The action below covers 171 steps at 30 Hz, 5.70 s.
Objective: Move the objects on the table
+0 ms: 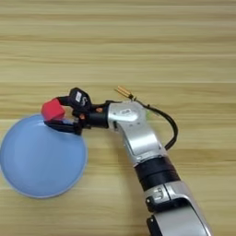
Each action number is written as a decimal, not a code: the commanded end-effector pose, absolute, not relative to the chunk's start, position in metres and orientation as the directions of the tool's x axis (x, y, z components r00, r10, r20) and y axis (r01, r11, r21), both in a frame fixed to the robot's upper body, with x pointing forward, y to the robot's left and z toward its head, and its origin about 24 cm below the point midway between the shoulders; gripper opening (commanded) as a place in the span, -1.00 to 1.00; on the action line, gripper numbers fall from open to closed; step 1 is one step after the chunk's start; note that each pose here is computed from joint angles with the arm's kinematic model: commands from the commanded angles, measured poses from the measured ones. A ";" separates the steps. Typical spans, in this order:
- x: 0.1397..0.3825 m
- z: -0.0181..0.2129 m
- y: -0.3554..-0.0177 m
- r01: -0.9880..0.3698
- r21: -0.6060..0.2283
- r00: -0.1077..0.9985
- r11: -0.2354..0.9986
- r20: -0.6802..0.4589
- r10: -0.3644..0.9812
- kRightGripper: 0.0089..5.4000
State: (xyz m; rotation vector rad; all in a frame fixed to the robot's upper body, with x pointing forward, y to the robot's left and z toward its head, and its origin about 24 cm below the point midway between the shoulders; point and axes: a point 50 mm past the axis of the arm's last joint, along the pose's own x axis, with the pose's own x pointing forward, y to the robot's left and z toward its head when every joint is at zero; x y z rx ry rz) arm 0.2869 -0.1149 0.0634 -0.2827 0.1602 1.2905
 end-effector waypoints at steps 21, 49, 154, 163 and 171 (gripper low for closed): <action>0.295 0.066 -0.096 -0.957 -0.151 0.279 0.246 -0.269 0.922 0.20; 0.300 0.094 -0.098 -0.952 -0.126 0.295 0.279 -0.132 0.946 0.98; 0.338 0.091 -0.232 -0.798 -0.216 0.602 0.563 -0.334 0.725 -0.08; 0.321 0.102 -0.187 -0.885 -0.224 0.460 0.409 -0.280 0.842 -0.08; 0.301 0.100 -0.155 -0.938 -0.209 0.328 0.276 -0.283 0.901 -0.08</action>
